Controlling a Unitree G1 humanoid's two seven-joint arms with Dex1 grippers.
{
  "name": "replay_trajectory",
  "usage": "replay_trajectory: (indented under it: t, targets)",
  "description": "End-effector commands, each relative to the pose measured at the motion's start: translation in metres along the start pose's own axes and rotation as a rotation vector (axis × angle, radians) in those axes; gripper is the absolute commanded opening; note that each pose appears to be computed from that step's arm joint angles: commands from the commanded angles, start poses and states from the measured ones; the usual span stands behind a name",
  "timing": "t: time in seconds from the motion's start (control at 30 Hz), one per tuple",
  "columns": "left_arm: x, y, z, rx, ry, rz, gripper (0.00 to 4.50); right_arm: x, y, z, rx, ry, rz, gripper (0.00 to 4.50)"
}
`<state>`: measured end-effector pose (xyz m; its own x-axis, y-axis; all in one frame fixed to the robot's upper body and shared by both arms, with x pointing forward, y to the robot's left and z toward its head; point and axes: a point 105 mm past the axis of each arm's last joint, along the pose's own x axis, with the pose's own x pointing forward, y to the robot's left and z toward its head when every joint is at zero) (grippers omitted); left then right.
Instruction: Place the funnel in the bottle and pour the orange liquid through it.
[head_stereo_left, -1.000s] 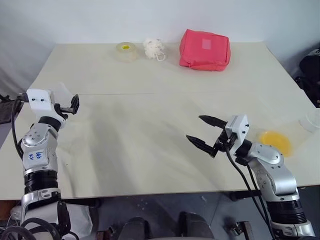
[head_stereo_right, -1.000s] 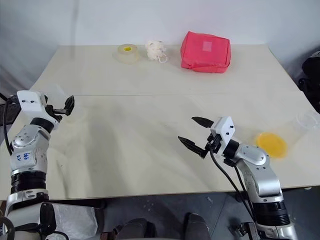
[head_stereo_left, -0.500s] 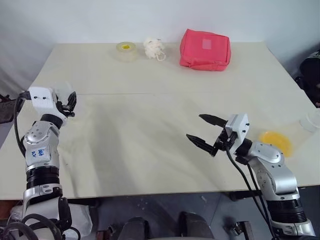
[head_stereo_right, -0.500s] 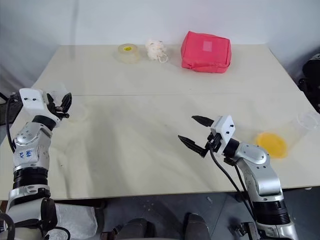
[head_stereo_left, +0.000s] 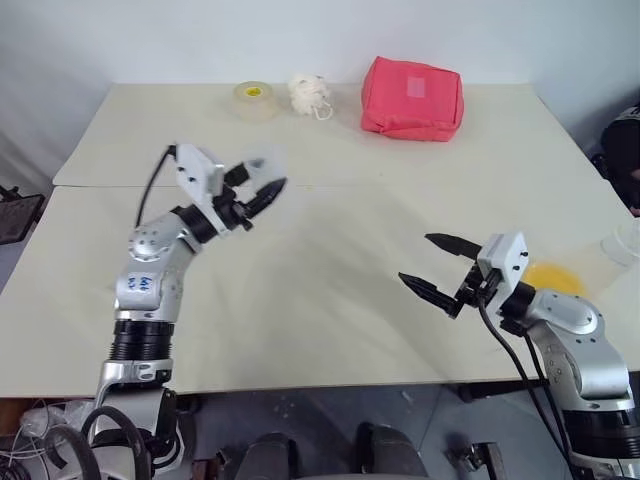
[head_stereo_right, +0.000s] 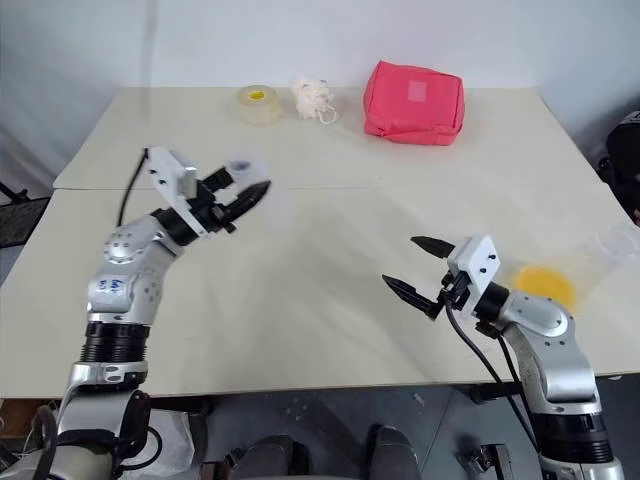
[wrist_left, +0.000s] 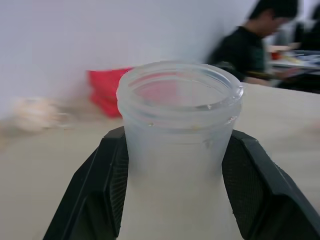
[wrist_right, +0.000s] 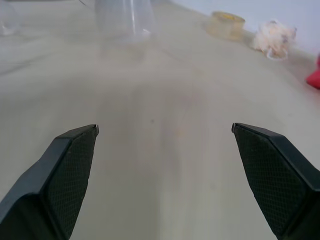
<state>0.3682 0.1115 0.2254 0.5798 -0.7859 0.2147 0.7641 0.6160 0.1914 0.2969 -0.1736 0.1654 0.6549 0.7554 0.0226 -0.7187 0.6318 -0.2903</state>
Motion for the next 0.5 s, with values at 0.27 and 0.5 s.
replay_trajectory:
  t: [0.27,0.5]
  targets:
    - [0.04,-0.075,-0.013,-0.118,0.004,-0.36,2.32,-0.018,0.009,0.016,-0.041,-0.041,-0.095,4.5]
    - [0.047,-0.079,-0.029,-0.095,0.073,-0.387,2.32,-0.024,0.014,0.015,-0.035,-0.036,-0.133,4.5]
